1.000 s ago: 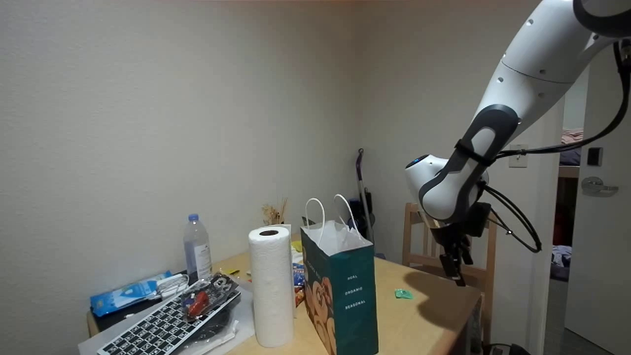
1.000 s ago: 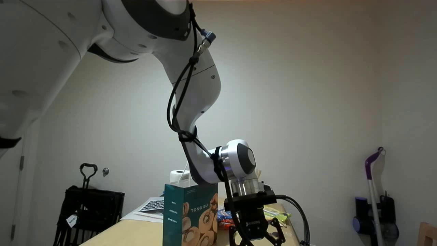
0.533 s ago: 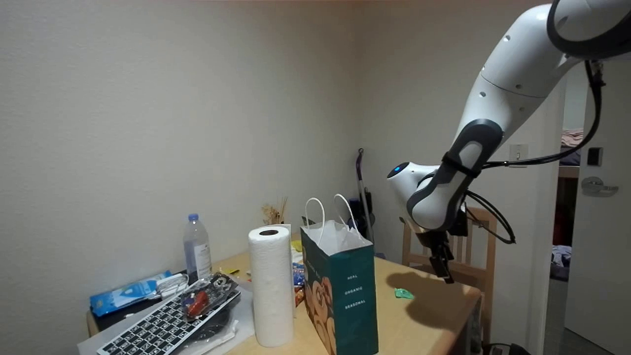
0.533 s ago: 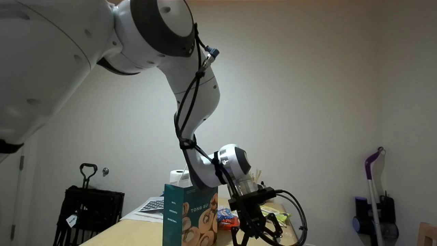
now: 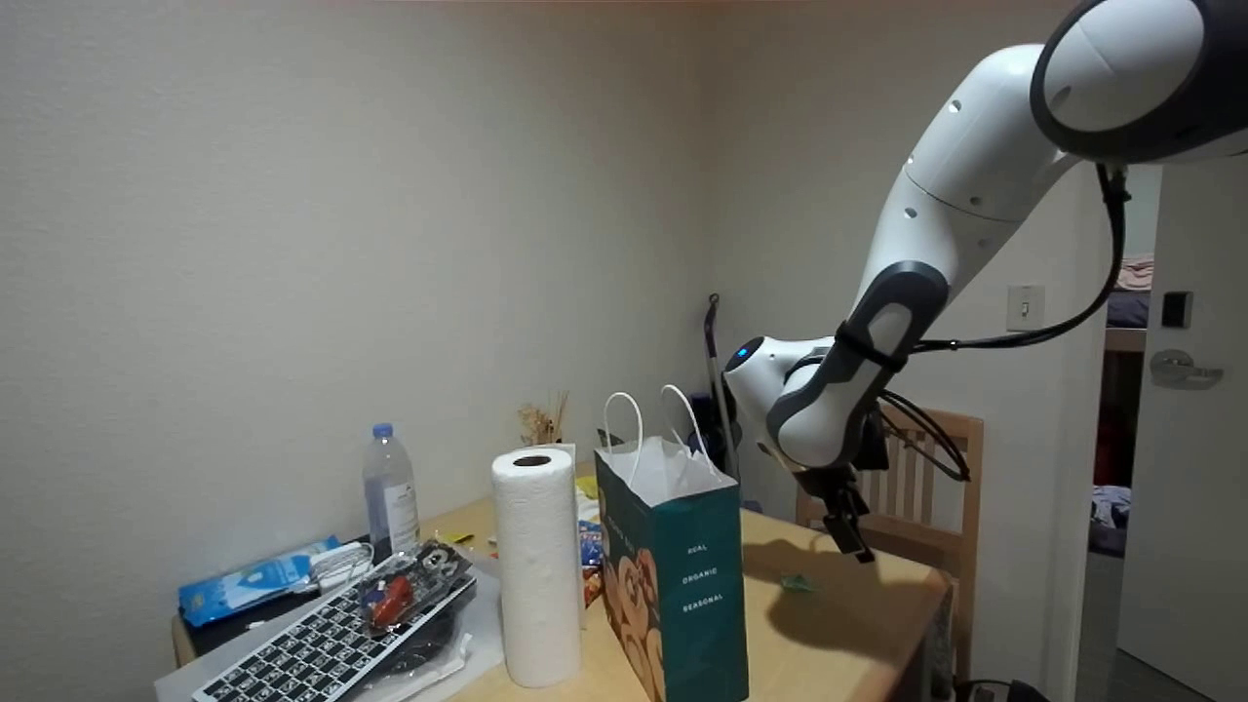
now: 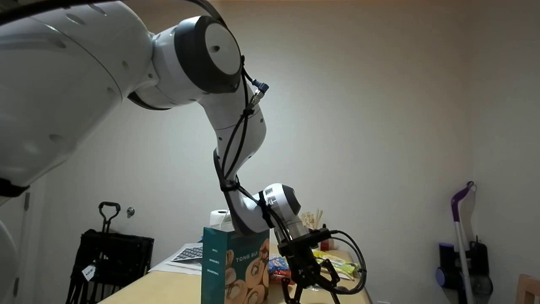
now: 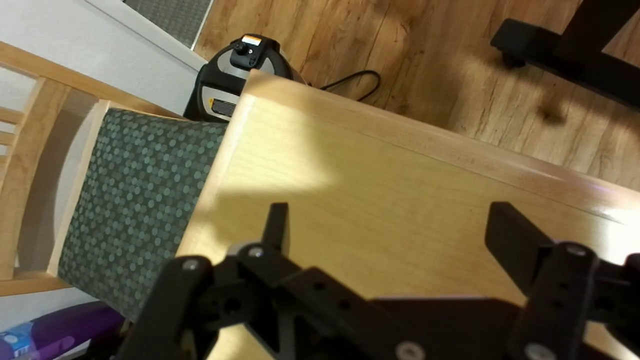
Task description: Pick up the small object and put it in the paper bag
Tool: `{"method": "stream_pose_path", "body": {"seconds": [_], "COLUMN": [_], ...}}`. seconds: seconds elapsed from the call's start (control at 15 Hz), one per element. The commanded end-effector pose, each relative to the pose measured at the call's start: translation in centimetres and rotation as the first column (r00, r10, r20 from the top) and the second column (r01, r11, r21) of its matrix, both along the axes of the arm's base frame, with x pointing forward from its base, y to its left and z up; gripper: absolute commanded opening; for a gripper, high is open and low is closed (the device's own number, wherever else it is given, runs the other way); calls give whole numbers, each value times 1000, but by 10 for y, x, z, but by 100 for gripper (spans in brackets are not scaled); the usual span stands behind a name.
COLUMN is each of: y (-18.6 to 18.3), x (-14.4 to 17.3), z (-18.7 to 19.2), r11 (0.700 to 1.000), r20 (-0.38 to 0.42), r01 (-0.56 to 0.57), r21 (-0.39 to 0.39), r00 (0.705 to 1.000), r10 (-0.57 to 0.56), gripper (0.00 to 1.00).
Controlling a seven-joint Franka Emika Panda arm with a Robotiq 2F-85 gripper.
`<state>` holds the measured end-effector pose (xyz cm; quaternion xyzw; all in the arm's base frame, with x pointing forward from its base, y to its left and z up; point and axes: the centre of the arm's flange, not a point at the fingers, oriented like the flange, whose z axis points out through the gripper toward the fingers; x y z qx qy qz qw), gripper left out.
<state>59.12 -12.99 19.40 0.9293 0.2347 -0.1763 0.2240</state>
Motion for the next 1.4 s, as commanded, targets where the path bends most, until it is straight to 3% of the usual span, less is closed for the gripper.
{"method": "stream_pose_path", "body": {"seconds": [0.0, 0.33, 0.4, 0.67, 1.13, 1.2, 1.33], "y": [-4, -1, 6, 6, 7, 7, 3], "x": [15, 60, 36, 40, 72, 75, 80], "z": [-9, -32, -22, -28, -69, -74, -80], "r11": [988, 921, 952, 949, 840, 831, 808], "r20": [-15, -18, -4, -9, -79, -82, -77], "r01": [-136, -339, -277, -285, -456, -459, -466], "r21": [75, 191, 133, 138, 294, 315, 359], "r00": [990, 937, 960, 957, 864, 859, 848], "r10": [138, 349, 280, 289, 496, 506, 524], "gripper": [100, 100, 100, 100, 100, 83, 67]}}
